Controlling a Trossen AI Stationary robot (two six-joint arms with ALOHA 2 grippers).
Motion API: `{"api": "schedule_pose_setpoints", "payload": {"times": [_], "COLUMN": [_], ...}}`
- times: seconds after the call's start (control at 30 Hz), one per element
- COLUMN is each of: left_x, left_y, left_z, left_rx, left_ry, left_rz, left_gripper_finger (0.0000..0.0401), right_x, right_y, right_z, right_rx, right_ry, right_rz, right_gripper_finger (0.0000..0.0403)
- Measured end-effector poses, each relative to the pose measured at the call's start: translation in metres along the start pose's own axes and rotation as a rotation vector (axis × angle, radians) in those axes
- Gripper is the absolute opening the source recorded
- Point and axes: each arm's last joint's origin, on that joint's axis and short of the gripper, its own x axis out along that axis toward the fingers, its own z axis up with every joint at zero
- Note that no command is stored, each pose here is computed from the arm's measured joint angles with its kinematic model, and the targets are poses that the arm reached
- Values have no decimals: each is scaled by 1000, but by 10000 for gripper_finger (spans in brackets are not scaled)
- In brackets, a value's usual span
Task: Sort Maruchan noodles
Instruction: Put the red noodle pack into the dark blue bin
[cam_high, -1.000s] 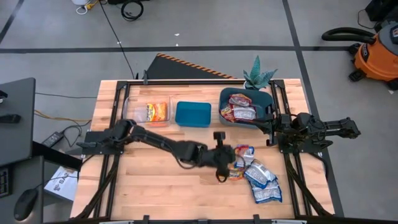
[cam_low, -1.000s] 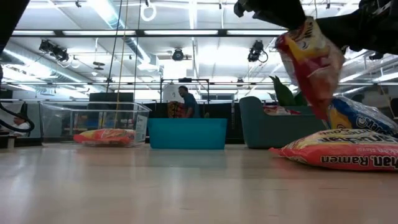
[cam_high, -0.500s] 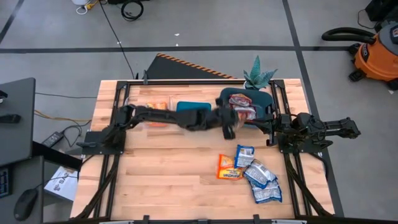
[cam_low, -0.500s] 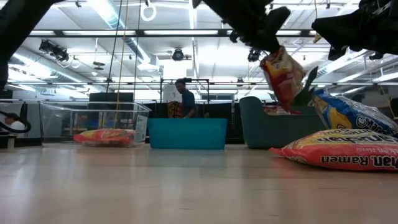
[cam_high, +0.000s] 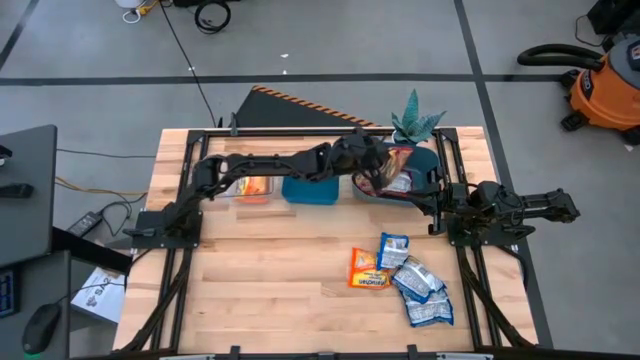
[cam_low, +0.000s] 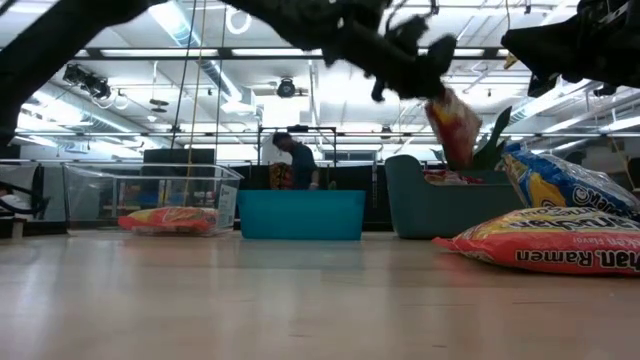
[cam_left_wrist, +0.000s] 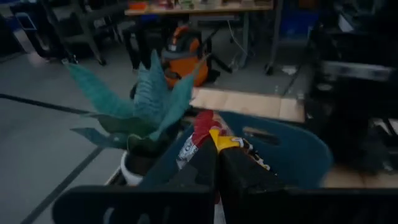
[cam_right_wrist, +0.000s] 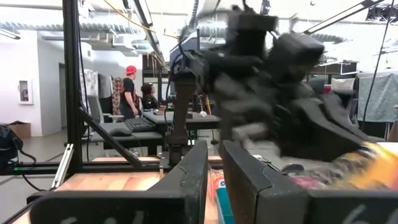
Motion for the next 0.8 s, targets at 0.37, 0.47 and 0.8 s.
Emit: {"api": "schedule_pose_setpoints", "payload": {"times": [0.37,0.47,0.8], "left_x": [27,27,23], "left_y": [31,37,34], "left_z": [-49,-56,-65], "left_rx": [0,-1,112], "left_ry": [173,237,347], "left_rz": [22,-26,-78], "left_gripper_finger": [11,11,70], "right_x": [0,0,0], "right_y": [0,0,0], "right_z": [0,0,0], "right_rx": [0,0,0], "right_ry": [0,0,0], "right_rz": [0,0,0], "right_gripper_finger": [55,55,55]}}
